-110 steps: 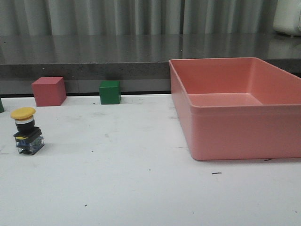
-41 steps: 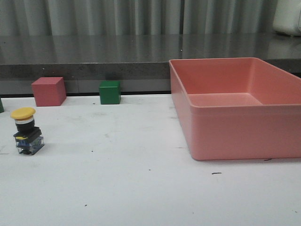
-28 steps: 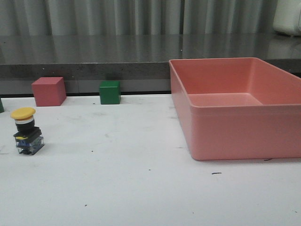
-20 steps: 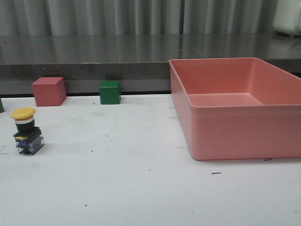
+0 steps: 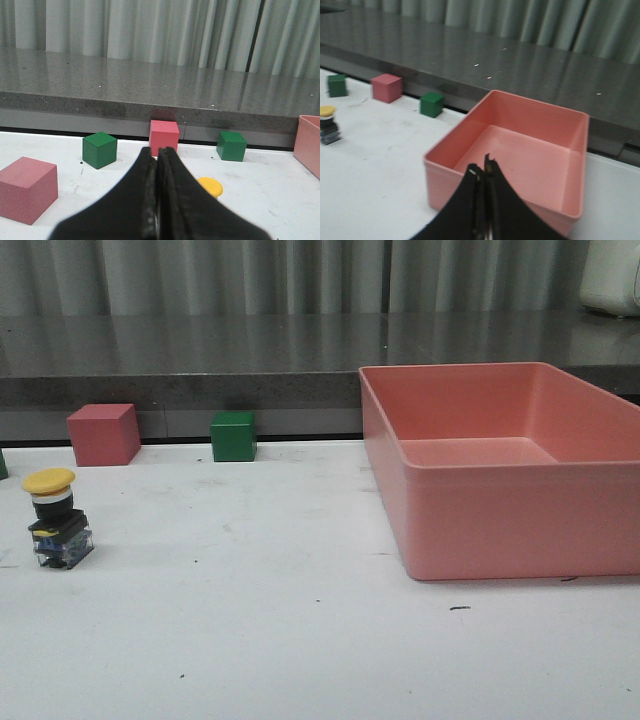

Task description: Place and stand button with both arms

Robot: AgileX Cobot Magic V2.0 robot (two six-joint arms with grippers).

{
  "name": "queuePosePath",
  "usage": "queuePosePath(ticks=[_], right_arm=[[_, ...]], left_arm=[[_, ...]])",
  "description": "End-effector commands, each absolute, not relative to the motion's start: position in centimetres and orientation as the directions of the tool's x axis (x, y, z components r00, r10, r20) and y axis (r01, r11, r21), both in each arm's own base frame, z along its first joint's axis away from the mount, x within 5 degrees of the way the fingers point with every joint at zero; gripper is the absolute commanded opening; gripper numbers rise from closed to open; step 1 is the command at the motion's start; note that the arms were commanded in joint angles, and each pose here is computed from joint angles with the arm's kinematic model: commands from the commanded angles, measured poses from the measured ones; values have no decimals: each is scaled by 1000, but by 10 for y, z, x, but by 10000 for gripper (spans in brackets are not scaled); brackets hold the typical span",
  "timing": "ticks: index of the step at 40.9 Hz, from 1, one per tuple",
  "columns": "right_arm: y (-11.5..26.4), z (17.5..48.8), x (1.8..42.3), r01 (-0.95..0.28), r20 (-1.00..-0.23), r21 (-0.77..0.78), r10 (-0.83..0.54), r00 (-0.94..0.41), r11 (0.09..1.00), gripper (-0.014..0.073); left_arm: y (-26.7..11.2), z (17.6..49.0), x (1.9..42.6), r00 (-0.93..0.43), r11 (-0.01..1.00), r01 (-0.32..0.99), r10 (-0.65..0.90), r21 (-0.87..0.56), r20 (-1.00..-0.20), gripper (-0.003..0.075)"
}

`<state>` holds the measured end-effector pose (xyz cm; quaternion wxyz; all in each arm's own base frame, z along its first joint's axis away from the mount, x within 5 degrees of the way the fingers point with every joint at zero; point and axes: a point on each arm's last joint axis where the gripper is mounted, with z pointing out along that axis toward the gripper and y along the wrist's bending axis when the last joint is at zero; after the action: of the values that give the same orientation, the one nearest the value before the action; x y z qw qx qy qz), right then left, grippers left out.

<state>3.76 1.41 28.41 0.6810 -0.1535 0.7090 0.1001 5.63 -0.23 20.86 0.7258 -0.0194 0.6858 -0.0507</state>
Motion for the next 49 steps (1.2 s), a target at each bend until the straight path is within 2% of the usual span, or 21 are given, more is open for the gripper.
queuePosePath(ticks=[1,12,20,30,49], right_arm=[[11,278,44,-241,-986,-90,-53,158,966,-68],[3,219,54,-38,-970,-88,-77,231,995,-68],[0,217,53,10,-975,-87,-88,203,996,-68],[0,215,54,-3,-983,-38,-37,180,999,-68],[2,214,54,-32,-984,-38,-31,177,999,-68]], left_arm=[[-2,212,55,147,993,56,-107,-100,-983,-20],[-2,212,55,147,993,56,-107,-100,-983,-20],[-2,212,55,147,993,56,-107,-100,-983,-20],[-2,212,55,147,993,56,-107,-100,-983,-20],[-2,212,55,147,993,56,-107,-100,-983,-20]])
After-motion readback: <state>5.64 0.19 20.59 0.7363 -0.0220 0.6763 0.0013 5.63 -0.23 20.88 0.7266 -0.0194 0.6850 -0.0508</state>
